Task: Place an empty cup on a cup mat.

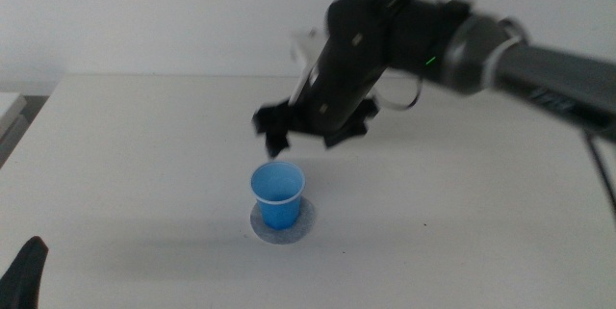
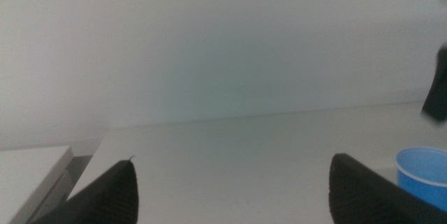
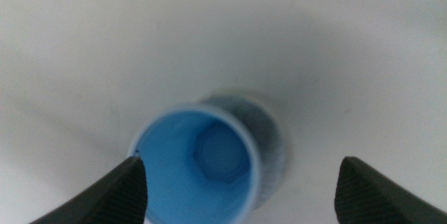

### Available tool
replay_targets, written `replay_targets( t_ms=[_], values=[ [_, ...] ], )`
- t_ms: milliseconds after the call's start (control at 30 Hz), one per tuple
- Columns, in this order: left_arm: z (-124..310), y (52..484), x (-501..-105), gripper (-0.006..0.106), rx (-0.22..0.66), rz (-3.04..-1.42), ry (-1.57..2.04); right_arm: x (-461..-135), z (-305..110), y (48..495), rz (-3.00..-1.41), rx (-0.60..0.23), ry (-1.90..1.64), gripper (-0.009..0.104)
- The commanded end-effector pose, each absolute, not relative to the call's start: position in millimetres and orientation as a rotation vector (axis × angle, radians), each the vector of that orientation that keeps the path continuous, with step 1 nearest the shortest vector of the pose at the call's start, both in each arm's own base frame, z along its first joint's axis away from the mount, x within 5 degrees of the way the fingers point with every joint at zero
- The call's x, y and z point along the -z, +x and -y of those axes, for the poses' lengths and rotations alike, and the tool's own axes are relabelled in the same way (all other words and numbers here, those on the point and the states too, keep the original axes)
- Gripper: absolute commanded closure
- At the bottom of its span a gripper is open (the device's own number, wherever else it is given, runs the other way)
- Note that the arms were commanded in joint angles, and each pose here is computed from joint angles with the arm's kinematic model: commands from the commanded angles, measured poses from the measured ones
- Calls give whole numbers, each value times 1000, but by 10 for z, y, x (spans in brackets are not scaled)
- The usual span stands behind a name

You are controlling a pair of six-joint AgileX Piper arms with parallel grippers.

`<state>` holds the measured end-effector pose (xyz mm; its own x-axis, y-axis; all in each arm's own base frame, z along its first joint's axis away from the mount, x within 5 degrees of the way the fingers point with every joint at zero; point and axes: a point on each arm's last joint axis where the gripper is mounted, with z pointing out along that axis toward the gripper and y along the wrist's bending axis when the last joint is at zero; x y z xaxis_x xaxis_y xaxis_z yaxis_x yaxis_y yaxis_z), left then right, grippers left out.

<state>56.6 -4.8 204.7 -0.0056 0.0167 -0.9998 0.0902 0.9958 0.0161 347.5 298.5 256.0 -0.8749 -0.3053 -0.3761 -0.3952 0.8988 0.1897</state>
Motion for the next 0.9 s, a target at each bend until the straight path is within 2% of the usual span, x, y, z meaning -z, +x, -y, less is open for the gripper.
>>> replay_targets(
  t_ms=[0, 133, 167, 233, 400, 533, 600, 867],
  values=[
    [50, 563, -2055, 7, 64, -1567, 81, -2903, -2773, 3516, -2643, -383, -497, 12],
    [50, 563, -2055, 7, 64, -1567, 81, -3408, -2341, 3527, -2545, -413, -468, 11],
    [50, 563, -2055, 7, 64, -1567, 81, -3626, -2087, 3522, -2506, -394, -421, 11],
    [50, 563, -2055, 7, 64, -1567, 81, -3852, -1774, 3507, -2472, -367, -336, 11],
    [50, 563, -2055, 7, 64, -1567, 81, -4194, -1069, 3272, -2376, -267, -165, 11],
    [50, 563, -2055, 7, 64, -1567, 81, -4134, -647, 2849, -2266, -195, -77, 11],
    [50, 563, -2055, 7, 64, -1567, 81, -4083, -514, 2614, -2195, -185, -44, 11],
    [50, 563, -2055, 7, 64, -1567, 81, -3697, -302, 1803, -1992, -161, -48, 11]
  ],
)
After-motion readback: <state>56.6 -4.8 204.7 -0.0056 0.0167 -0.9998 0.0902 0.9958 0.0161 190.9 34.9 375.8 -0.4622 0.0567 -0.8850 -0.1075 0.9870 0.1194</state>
